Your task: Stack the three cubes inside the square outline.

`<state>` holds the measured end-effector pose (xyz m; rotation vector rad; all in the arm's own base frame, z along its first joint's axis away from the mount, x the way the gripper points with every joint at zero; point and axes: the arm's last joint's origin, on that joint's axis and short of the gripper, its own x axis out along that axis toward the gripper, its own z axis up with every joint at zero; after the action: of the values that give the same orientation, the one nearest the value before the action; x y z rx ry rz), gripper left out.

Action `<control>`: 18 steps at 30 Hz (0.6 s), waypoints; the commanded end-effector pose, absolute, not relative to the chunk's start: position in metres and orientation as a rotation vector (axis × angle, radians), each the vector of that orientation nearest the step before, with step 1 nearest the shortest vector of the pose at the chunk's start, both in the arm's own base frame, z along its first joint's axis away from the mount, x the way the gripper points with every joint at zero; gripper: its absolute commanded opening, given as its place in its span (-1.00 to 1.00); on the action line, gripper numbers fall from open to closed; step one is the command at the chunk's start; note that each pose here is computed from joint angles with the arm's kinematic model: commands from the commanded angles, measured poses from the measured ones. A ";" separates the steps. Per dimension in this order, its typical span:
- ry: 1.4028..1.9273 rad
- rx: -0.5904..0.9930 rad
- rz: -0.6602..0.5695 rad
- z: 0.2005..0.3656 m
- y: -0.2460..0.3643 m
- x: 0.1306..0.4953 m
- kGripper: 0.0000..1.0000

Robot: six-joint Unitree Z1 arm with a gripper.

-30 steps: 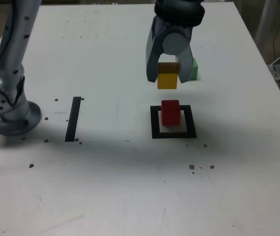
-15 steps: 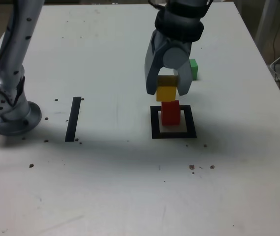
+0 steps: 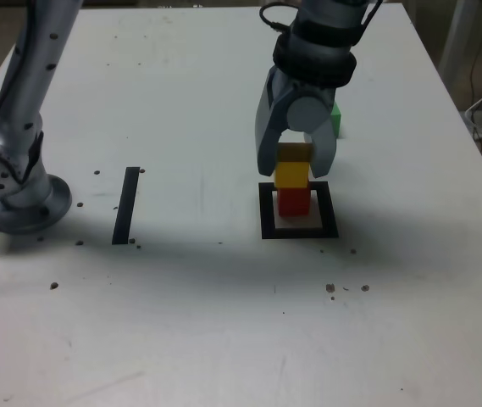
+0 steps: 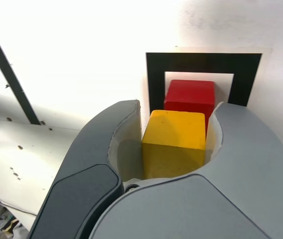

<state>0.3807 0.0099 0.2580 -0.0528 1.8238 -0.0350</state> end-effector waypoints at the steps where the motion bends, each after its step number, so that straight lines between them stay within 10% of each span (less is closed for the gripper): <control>1: 1.825 -0.049 -0.041 0.254 0.009 0.383 -0.44; 12: 1.818 -0.044 -0.041 0.250 0.009 0.384 -0.35; 18: 1.815 -0.044 -0.054 0.245 0.009 0.383 0.56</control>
<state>0.3833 0.0096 0.2481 -0.0441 1.8093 -0.0493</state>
